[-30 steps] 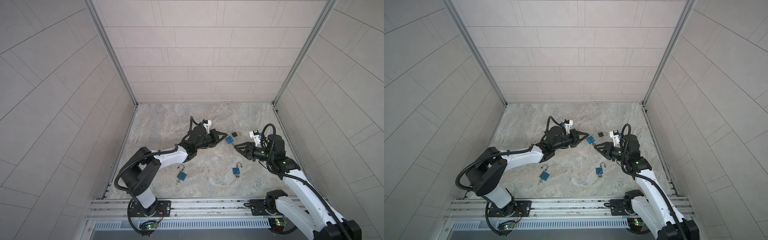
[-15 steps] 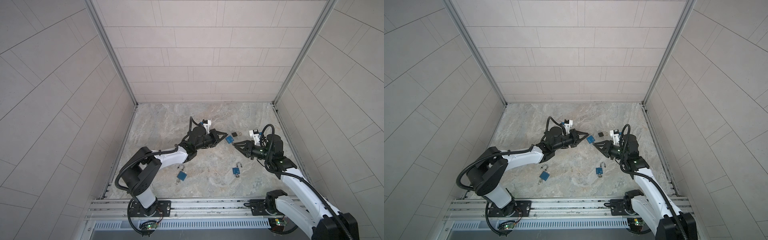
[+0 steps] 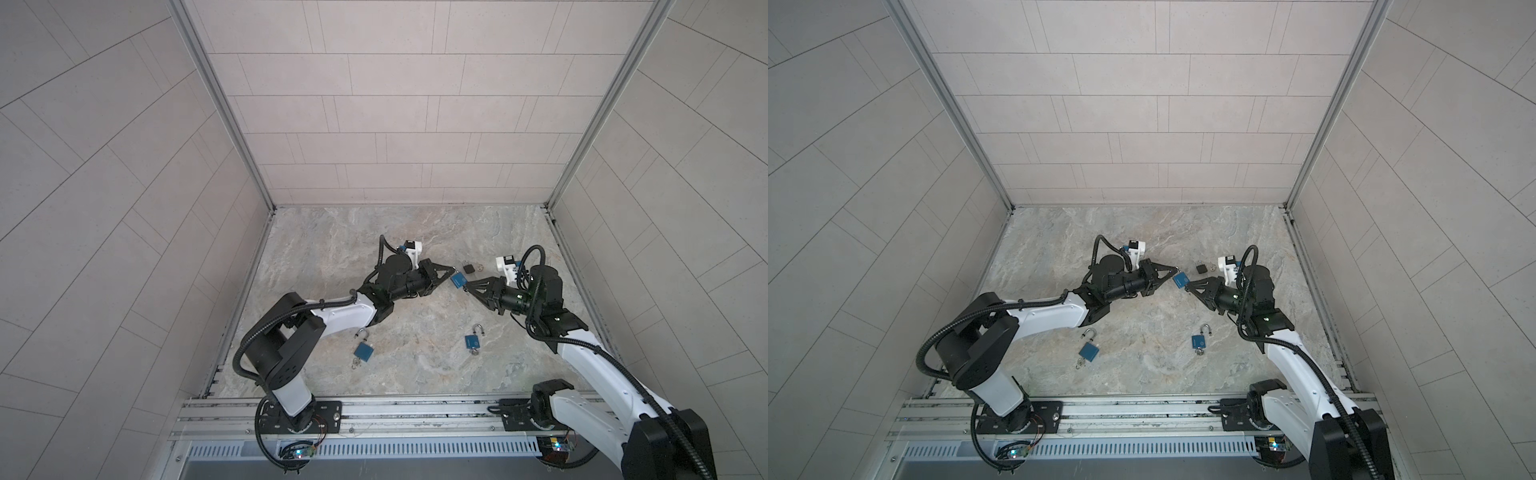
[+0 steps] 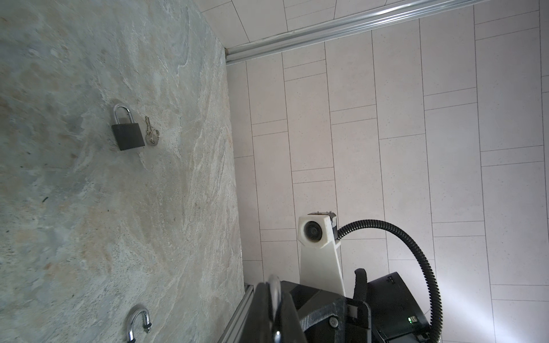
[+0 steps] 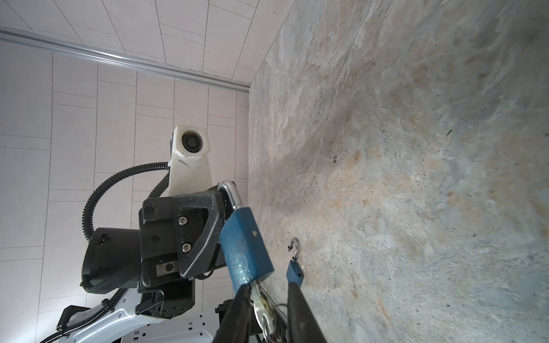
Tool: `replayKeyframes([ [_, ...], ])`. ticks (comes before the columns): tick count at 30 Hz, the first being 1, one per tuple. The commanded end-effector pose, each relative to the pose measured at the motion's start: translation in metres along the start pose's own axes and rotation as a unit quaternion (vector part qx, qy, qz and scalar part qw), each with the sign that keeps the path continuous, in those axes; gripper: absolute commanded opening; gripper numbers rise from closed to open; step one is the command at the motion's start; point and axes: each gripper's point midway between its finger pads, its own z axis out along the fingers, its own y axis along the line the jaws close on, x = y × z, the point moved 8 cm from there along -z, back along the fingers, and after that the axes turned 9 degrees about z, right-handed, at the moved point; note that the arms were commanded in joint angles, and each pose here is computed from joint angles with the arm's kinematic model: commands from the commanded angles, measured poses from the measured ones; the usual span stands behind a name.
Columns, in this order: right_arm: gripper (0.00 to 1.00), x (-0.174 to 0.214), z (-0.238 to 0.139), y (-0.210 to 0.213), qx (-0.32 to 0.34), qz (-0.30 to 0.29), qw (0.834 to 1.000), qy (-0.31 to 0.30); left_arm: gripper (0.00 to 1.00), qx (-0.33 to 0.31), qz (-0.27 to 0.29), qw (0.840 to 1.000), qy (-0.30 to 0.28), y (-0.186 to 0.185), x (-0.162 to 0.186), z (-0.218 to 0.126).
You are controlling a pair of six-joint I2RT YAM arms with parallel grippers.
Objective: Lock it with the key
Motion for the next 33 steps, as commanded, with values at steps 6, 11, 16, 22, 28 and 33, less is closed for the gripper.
replayKeyframes([
  [6, 0.21, -0.0015, 0.0022, 0.0210, -0.028, -0.028, 0.999, 0.002, 0.00, 0.043, -0.001, 0.999, -0.024, -0.0126, -0.0075, 0.0004],
  [11, 0.21, 0.0008, 0.0030, 0.0209, -0.032, -0.026, 0.999, 0.002, 0.00, 0.053, -0.006, 0.998, -0.037, -0.0126, -0.0083, -0.0008],
  [16, 0.15, 0.0022, 0.0020, 0.0224, -0.036, -0.028, 0.999, 0.002, 0.00, 0.055, -0.008, 0.998, -0.033, -0.0111, -0.0076, 0.0004],
  [22, 0.15, 0.0031, 0.0023, 0.0237, -0.039, -0.029, 0.999, 0.000, 0.00, 0.061, -0.015, 0.997, -0.042, -0.0099, -0.0081, -0.0006],
  [28, 0.07, 0.0035, 0.0025, 0.0231, -0.038, -0.029, 0.999, -0.002, 0.00, 0.059, -0.014, 0.997, -0.037, -0.0091, -0.0069, -0.0002],
  [33, 0.00, 0.0045, 0.0011, 0.0196, -0.031, -0.030, 0.999, -0.012, 0.00, 0.051, -0.016, 0.997, -0.048, -0.0055, -0.0061, -0.0050],
])
